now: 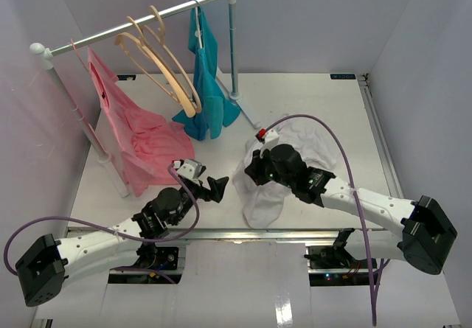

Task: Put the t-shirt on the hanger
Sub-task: Move the T-shirt to the center of the board, then place the T-shirt at the center of the board.

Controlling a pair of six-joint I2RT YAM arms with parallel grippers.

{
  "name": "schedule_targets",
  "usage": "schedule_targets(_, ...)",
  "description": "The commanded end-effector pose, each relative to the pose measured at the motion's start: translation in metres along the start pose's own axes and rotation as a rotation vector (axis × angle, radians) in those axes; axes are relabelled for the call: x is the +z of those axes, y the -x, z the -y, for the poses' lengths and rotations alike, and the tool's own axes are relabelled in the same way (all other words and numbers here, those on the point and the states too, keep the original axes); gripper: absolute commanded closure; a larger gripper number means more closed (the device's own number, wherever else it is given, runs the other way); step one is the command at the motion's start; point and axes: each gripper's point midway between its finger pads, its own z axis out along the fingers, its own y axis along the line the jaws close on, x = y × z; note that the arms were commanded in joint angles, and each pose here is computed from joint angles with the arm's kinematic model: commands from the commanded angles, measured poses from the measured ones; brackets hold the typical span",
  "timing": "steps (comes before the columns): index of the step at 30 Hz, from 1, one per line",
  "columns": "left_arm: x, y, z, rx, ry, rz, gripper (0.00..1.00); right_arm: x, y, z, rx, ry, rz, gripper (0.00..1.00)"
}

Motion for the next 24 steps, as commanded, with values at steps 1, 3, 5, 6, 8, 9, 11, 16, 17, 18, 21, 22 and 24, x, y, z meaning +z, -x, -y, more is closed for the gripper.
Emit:
schedule_targets(1, -0.011, 0.023, -0.01, -0.042, 0.031, 0.109, 0.02, 0.008, -0.029, -0.022, 0.049, 0.034, -0.004, 0.9)
schedule_targets(3, -0.014, 0.026, -0.013, -0.052, 0.041, 0.127, 0.02, 0.007, -0.032, -0.025, 0.04, 0.022, 0.001, 0.8)
schedule_targets(5, -0.016, 0.028, -0.014, -0.058, 0.046, 0.138, 0.02, 0.004, -0.03, -0.025, 0.034, 0.01, 0.016, 0.67)
schedule_targets(6, -0.015, 0.028, -0.014, -0.06, 0.046, 0.137, 0.02, 0.0, -0.024, -0.021, 0.031, -0.016, 0.035, 0.59)
schedule_targets(8, -0.014, 0.026, -0.014, -0.057, 0.046, 0.129, 0.02, -0.009, -0.009, -0.013, 0.024, -0.067, 0.075, 0.5)
schedule_targets(9, -0.013, 0.024, -0.013, -0.054, 0.044, 0.122, 0.02, -0.014, 0.0, -0.01, 0.016, -0.094, 0.095, 0.49)
schedule_targets(11, -0.01, 0.023, -0.009, -0.061, 0.032, 0.103, 0.02, -0.026, 0.021, 0.0, -0.016, -0.165, 0.138, 0.47)
schedule_targets(16, 0.002, 0.022, 0.018, -0.107, -0.057, 0.036, 0.03, -0.048, 0.064, 0.075, 0.029, -0.411, 0.227, 0.48)
schedule_targets(17, 0.007, 0.017, 0.023, -0.109, -0.068, 0.004, 0.04, -0.046, 0.064, 0.088, 0.074, -0.42, 0.223, 0.48)
schedule_targets(18, 0.013, 0.015, 0.029, -0.118, -0.078, -0.027, 0.05, -0.044, 0.063, 0.105, 0.114, -0.426, 0.212, 0.48)
schedule_targets(21, 0.031, 0.006, 0.044, -0.137, -0.091, -0.108, 0.06, -0.04, 0.061, 0.138, 0.19, -0.431, 0.194, 0.48)
schedule_targets(22, 0.039, -0.003, 0.052, -0.129, -0.114, -0.149, 0.06, -0.039, 0.06, 0.145, 0.201, -0.437, 0.19, 0.47)
schedule_targets(24, 0.053, -0.009, 0.071, -0.132, -0.171, -0.2, 0.07, -0.04, 0.061, 0.155, 0.222, -0.44, 0.185, 0.47)
